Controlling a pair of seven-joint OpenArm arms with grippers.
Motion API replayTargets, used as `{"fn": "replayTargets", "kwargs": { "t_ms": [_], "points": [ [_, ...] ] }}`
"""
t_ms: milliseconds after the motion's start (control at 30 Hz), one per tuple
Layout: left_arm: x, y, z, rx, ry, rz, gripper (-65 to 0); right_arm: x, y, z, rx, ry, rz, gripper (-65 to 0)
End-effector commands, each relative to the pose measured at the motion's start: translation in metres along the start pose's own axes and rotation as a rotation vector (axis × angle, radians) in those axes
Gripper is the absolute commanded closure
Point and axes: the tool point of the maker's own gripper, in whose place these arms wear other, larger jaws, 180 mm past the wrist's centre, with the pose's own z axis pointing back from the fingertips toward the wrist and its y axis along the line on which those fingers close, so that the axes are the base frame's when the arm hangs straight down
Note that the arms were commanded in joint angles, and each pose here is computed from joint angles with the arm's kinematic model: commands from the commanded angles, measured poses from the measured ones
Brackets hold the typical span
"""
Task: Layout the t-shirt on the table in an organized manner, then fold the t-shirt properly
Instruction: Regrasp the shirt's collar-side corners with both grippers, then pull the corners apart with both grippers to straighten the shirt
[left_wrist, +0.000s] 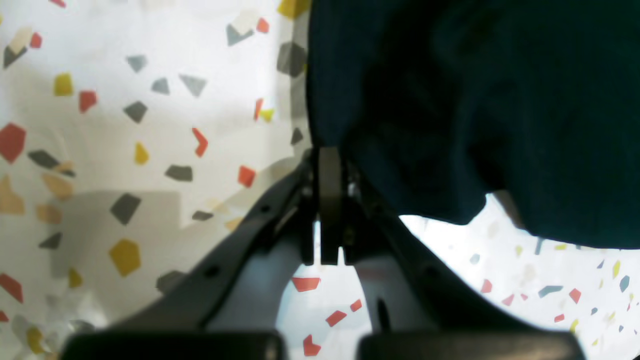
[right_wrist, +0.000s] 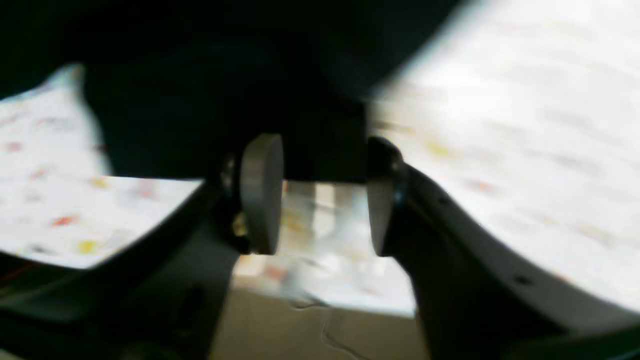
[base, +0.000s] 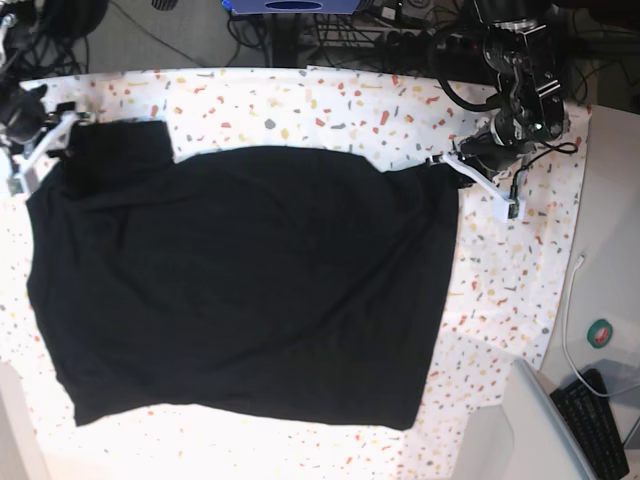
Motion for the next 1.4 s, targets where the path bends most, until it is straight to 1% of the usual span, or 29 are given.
{"fn": "replayTargets", "kwargs": {
  "t_ms": [0,67,100,167,233,367,433,533,633,733,800,1000,1033,1067,1133,1167,1200,1233,1367],
  "points": [
    [0.012,-0.001,0.003,-0.004,-0.036,-0.006,0.0,0.007,-0.005,0.002,-0.006,-0.016,0.017,-13.4],
    [0.012,-0.001,0.003,-0.004,-0.036,-0.006,0.0,0.008,0.006,-0.011,0.031,-0.007,0.018,-2.1],
    [0.012,-0.001,0.003,-0.004,-0.036,-0.006,0.0,0.010,0.009,-0.017,0.045,-0.012,0.008,0.0],
    [0.012,-0.001,0.003,-0.004,-0.036,-0.006,0.0,0.007,0.009,-0.032,0.067,-0.006,-0.038,0.0],
    [0.013,0.000,0.003,-0.003,-0.037,-0.007,0.0,0.000,0.008,-0.043,0.084,0.022,-0.074,0.0],
    [0.013,0.001,0.003,-0.002,-0.037,-0.008,0.0,-0.025,0.013,-0.044,0.094,0.079,-0.090,0.0],
    [0.013,0.001,0.003,-0.002,-0.037,-0.008,0.0,-0.033,0.030,-0.043,0.123,0.094,-0.058,0.0],
    [0.014,0.001,0.003,0.000,-0.038,-0.011,0.0,-0.041,0.053,-0.032,0.147,0.102,0.001,0.0],
    [0.016,0.001,0.003,-0.001,-0.042,-0.011,0.0,-0.030,0.071,-0.018,0.155,0.057,0.046,0.0],
    [0.018,0.000,0.003,-0.002,-0.045,-0.012,0.0,-0.013,0.076,-0.003,0.141,0.000,0.094,0.0],
    [0.018,0.000,0.003,-0.001,-0.045,-0.013,0.0,-0.005,0.066,0.009,0.104,-0.033,0.096,0.0],
    [0.014,0.002,0.003,0.005,-0.038,-0.016,0.0,-0.001,-0.007,0.033,-0.082,-0.122,-0.109,0.0],
    [0.014,0.002,0.003,0.005,-0.038,-0.016,0.0,-0.002,-0.012,0.033,-0.091,-0.127,-0.127,-7.4],
    [0.014,0.002,0.003,0.005,-0.038,-0.016,0.0,-0.003,-0.015,0.031,-0.091,-0.125,-0.139,-18.0],
    [0.015,0.002,0.003,0.004,-0.040,-0.016,0.0,-0.006,-0.016,0.025,-0.082,-0.112,-0.155,-35.3],
    [0.016,0.002,0.003,0.004,-0.041,-0.016,0.0,-0.007,-0.016,0.021,-0.074,-0.111,-0.168,-42.9],
    [0.016,0.001,0.003,0.004,-0.043,-0.017,0.0,-0.007,-0.017,0.018,-0.070,-0.106,-0.173,-47.0],
    [0.016,0.001,0.003,0.004,-0.043,-0.017,0.0,-0.009,-0.017,0.016,-0.066,-0.098,-0.179,-48.0],
    [0.017,0.002,0.003,0.005,-0.044,-0.019,0.0,-0.009,-0.013,0.009,-0.047,-0.084,-0.172,-45.6]
  ]
}}
